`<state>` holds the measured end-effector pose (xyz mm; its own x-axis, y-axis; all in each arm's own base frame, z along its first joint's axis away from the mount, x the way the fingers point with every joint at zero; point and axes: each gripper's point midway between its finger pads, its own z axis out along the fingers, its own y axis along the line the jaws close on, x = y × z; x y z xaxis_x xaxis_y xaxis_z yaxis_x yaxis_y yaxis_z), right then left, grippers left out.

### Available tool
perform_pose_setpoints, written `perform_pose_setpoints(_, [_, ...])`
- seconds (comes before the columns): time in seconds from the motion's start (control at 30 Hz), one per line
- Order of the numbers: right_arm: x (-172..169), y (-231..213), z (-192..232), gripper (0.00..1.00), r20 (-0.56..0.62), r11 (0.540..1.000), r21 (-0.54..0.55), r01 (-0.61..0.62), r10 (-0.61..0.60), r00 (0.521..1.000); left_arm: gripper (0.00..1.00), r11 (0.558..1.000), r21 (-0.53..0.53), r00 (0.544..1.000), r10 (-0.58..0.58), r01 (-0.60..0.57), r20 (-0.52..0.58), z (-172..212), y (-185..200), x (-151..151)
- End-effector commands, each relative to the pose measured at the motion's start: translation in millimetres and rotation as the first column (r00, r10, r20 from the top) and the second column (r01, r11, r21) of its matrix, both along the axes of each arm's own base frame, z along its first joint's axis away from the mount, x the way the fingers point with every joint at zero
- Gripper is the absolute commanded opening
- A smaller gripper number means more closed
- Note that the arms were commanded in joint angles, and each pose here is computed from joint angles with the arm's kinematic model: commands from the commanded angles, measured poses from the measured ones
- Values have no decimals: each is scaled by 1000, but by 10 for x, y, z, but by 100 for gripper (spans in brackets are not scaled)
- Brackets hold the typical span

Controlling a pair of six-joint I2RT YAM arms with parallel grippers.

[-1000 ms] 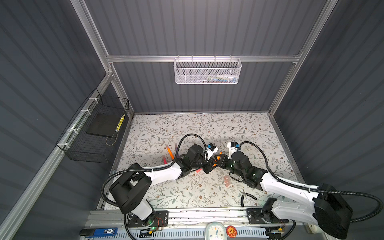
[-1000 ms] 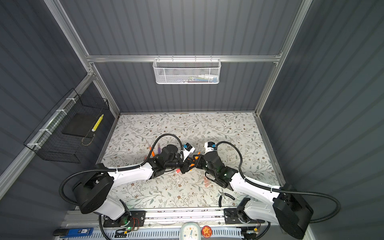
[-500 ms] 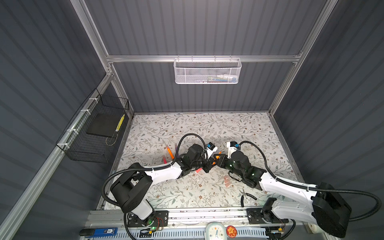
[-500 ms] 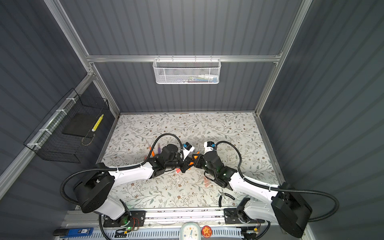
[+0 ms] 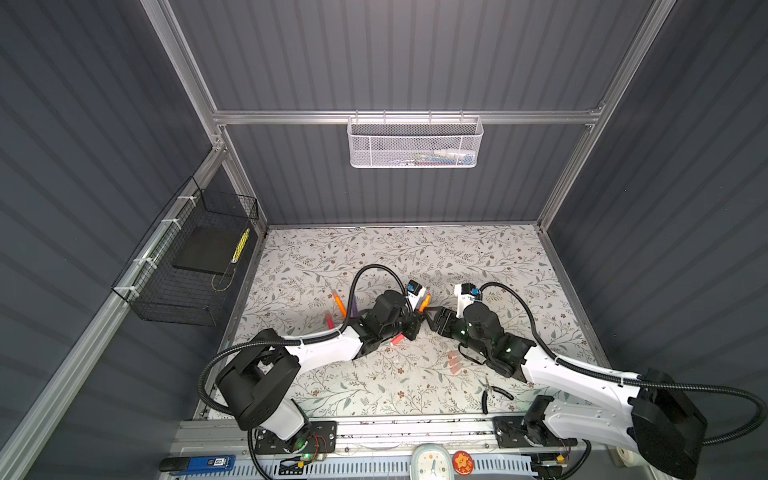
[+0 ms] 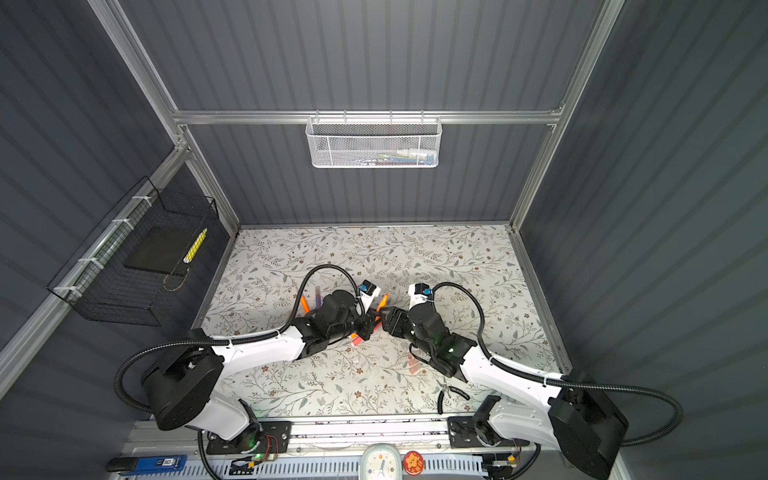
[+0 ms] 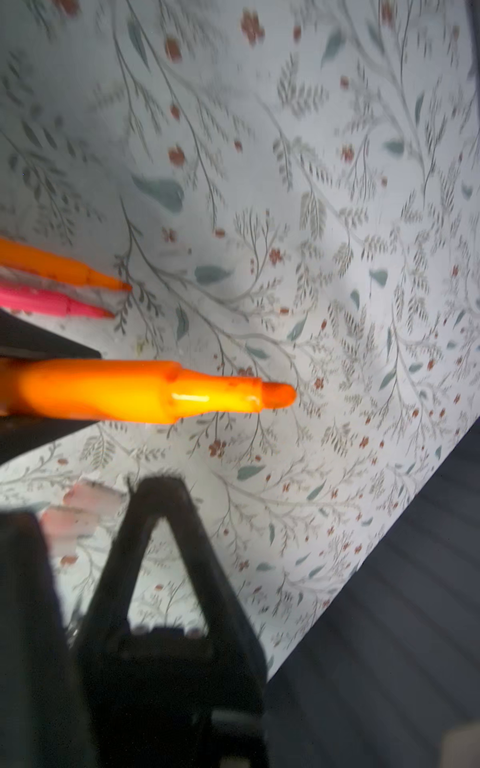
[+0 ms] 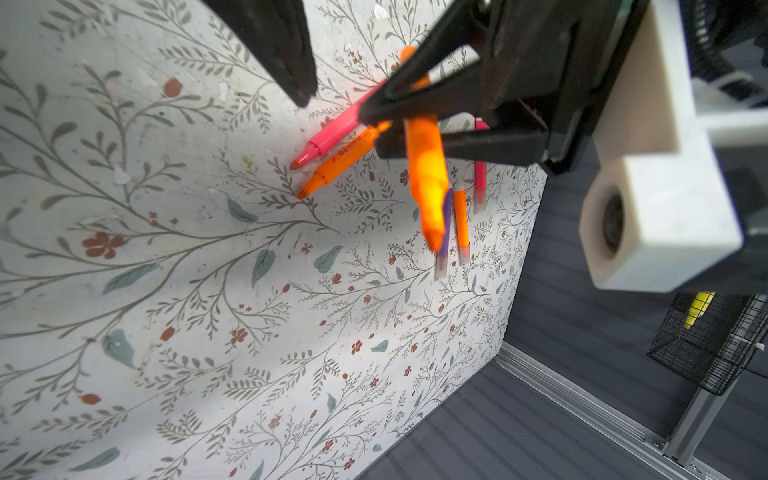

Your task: Insert the pens into the pen caps

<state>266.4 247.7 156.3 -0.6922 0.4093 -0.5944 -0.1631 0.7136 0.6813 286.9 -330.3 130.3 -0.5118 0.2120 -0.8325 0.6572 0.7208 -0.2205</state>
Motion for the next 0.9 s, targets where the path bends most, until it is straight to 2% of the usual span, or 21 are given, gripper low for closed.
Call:
perform_pose_setpoints(0.0, [-21,-72,106,64,-24,999,-20,29,-30,999,0,944,22,943,326,-329,68,79,639,365])
perform_pose_setpoints(0.1, [-151,-127,12,60,-104,996,-83,14,-22,994,0,876,38,871,472,-481,133,161,1008,449])
perform_pose_setpoints(0.2, [-319,-201,-106,58,-171,984,-176,-25,-6,985,0,825,39,818,551,-564,164,210,1210,461])
perform_pose_setpoints(0.47, [-777,-318,-468,55,-255,921,-375,-107,9,967,0,875,33,871,478,-484,113,149,1004,436])
perform_pose_setpoints(0.73, [-893,-552,-897,53,-330,853,-508,-121,-63,942,0,904,0,900,425,-427,100,190,901,385])
perform_pose_setpoints(0.87, [-951,-652,-1080,45,-371,821,-557,-128,-107,922,0,910,-6,905,413,-415,102,203,886,373])
